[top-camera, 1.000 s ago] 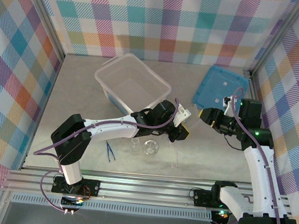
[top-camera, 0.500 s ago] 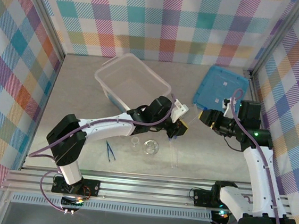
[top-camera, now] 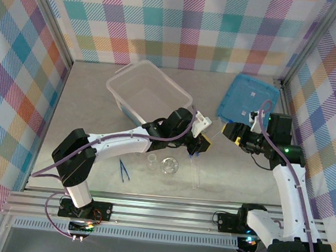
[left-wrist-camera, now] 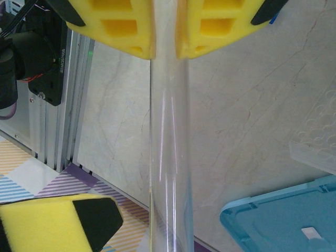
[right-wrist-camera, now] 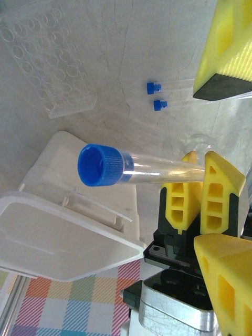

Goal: Organize the chemistry lab equipment

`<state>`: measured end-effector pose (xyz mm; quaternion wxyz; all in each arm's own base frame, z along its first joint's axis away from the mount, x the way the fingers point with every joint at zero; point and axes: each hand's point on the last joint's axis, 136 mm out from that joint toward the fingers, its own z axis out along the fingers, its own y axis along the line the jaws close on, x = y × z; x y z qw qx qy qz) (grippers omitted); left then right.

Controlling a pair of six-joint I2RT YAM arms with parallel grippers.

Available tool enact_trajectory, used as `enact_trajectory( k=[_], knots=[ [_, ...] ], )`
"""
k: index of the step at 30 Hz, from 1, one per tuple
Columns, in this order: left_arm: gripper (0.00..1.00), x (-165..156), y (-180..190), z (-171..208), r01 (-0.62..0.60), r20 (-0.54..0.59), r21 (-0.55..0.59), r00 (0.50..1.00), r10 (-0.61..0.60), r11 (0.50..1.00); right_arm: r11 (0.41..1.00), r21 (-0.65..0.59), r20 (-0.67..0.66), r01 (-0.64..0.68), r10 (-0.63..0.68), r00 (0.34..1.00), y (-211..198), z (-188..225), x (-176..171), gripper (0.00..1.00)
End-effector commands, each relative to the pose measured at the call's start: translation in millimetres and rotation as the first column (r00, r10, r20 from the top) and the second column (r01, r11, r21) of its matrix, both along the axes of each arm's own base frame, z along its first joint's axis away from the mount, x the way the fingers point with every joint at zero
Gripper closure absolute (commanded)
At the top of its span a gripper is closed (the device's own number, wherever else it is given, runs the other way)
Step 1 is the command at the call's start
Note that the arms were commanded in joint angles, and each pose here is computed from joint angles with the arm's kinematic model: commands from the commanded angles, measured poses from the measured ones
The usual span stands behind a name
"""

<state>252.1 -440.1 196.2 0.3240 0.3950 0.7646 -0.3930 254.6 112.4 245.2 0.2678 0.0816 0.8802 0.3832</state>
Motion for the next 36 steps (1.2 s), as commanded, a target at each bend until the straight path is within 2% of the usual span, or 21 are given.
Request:
enact_trajectory(
  k=[1,26,36],
  knots=[
    [0.97,-1,4,21,0.012,0.031,-0.042,0.999,-0.011,0.999,1.000,0.022,0.004,-0.012,0.012,1.000,2,0,2,0.31],
    [0.98,-11,12,8,0.064,0.046,0.017,0.997,-0.065,0.998,0.995,0.077,0.007,-0.058,0.058,0.998,10,0,6,0.40],
    [0.98,-17,11,4,0.101,0.031,0.033,0.994,-0.102,0.994,0.994,0.086,0.014,-0.065,0.064,0.998,11,2,16,0.54]
  ],
)
